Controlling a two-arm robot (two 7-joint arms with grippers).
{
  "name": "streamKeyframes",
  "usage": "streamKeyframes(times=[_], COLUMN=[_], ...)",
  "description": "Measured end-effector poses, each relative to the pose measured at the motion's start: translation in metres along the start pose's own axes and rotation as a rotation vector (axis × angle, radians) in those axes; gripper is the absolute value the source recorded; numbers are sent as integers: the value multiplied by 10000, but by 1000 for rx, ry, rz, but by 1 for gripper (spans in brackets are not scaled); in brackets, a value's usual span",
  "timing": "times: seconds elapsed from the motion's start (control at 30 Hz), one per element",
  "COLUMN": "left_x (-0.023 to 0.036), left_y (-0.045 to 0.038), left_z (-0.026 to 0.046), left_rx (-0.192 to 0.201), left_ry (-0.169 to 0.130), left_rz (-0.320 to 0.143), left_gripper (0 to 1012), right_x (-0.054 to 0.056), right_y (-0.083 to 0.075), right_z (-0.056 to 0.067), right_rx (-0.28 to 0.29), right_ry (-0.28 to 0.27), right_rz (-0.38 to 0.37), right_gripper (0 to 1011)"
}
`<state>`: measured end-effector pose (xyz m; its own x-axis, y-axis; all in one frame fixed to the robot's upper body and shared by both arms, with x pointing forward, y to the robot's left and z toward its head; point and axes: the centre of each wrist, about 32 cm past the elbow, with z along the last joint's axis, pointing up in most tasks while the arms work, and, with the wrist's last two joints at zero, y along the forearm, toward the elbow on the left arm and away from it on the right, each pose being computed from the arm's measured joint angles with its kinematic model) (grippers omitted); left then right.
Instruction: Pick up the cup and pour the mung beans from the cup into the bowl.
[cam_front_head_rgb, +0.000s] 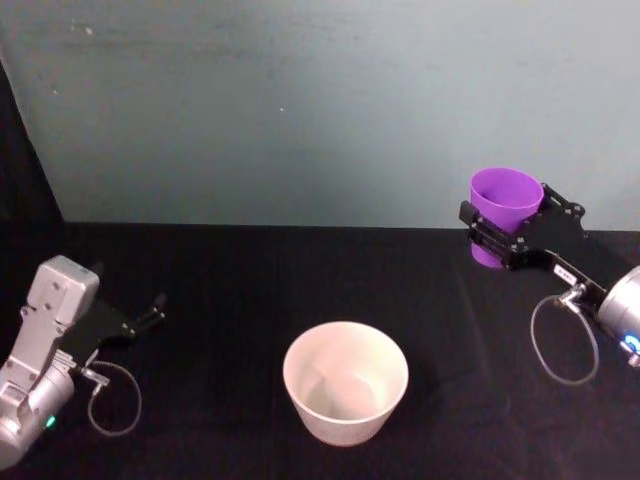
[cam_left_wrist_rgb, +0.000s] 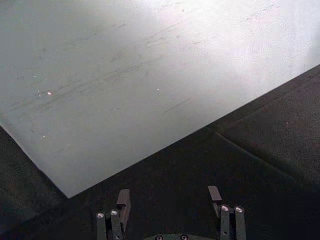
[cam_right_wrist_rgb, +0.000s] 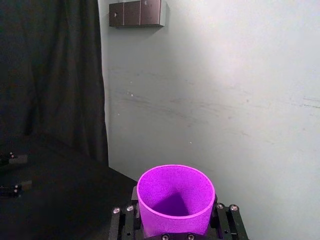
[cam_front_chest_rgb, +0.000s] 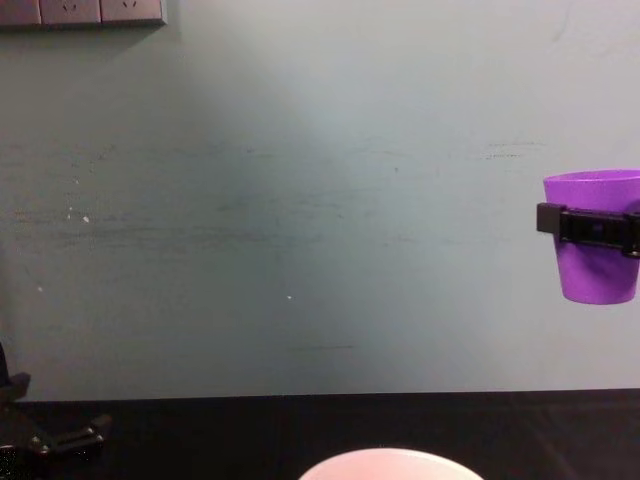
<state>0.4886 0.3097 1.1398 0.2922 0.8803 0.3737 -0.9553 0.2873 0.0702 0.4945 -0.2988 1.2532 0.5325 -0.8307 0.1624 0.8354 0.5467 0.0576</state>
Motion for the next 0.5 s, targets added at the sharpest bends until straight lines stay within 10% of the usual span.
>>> streamKeyframes(times=[0.5], left_x=[0], left_y=[0], left_z=[0], left_rx=[0], left_ry=[0], left_rz=[0], left_gripper=[1003], right_x=[-9], right_y=[5], right_z=[-23], right_rx=[-1], right_ry=[3], right_rz=[0], right_gripper=[743])
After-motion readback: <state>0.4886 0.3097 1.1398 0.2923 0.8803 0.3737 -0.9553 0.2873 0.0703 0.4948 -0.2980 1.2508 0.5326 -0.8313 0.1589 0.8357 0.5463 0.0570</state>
